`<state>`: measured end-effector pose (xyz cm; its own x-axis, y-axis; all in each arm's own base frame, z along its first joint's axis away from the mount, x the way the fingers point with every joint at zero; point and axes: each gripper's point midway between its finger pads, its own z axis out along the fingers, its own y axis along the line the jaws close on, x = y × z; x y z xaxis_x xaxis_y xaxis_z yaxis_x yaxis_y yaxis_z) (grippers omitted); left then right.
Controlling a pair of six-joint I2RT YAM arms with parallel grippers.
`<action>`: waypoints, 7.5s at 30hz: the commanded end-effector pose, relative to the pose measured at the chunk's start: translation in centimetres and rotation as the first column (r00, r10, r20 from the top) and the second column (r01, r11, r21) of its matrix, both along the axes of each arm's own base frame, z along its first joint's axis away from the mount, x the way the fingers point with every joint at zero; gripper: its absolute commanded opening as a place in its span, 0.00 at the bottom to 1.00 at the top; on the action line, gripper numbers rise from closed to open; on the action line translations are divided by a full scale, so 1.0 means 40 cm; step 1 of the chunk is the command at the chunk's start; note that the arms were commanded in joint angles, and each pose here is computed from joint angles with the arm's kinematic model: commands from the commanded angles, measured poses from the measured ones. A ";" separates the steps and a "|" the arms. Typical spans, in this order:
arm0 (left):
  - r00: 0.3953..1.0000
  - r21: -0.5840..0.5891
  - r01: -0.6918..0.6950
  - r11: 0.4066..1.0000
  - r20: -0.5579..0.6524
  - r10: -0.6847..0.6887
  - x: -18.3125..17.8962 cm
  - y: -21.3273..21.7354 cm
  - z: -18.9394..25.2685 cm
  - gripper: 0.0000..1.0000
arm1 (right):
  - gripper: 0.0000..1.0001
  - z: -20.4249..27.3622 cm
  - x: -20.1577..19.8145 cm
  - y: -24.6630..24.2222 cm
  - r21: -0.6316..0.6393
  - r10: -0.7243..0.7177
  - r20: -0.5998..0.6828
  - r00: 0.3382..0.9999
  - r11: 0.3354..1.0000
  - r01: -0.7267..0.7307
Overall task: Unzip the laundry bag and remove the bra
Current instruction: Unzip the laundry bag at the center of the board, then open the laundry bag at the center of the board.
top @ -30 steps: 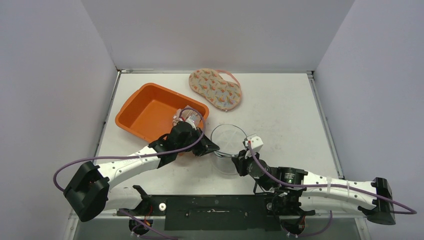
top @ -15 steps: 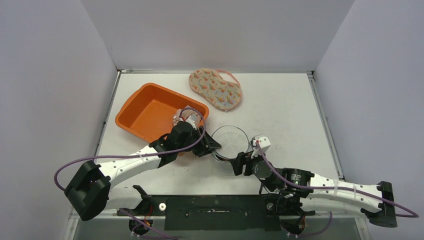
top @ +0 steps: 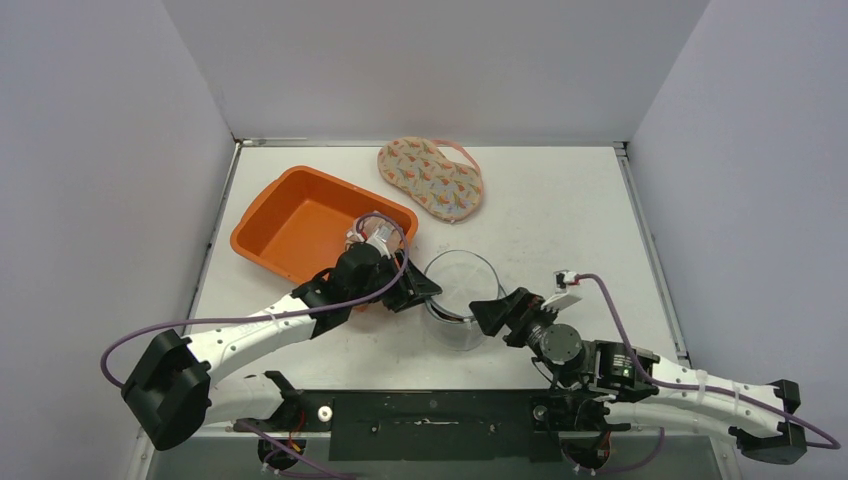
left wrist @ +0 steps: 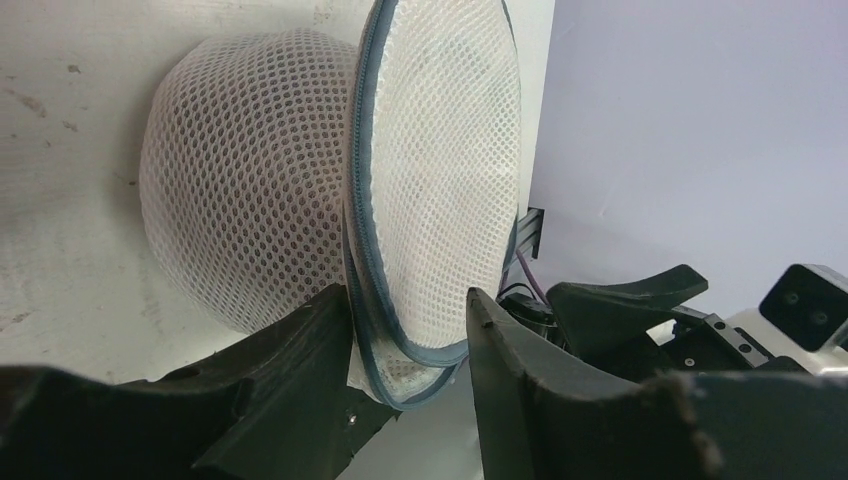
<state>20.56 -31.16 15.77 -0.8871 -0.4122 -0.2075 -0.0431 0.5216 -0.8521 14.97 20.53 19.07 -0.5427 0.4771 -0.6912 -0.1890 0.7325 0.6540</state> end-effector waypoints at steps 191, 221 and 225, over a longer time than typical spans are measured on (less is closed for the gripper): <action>0.558 0.190 0.083 0.978 0.805 -0.203 -0.076 -0.193 0.358 0.00 | 0.50 0.166 0.183 0.001 -0.236 -0.214 0.010 0.977 0.949 0.210; 0.760 0.433 0.031 0.901 0.576 -0.303 0.050 -0.013 0.123 0.87 | 0.17 0.094 0.092 -0.148 -0.450 -0.063 0.047 0.997 0.890 0.077; 0.782 0.474 0.095 0.875 0.509 -0.360 0.062 -0.060 0.067 0.82 | 0.17 0.095 0.088 -0.159 -0.447 -0.068 0.051 0.996 0.891 0.084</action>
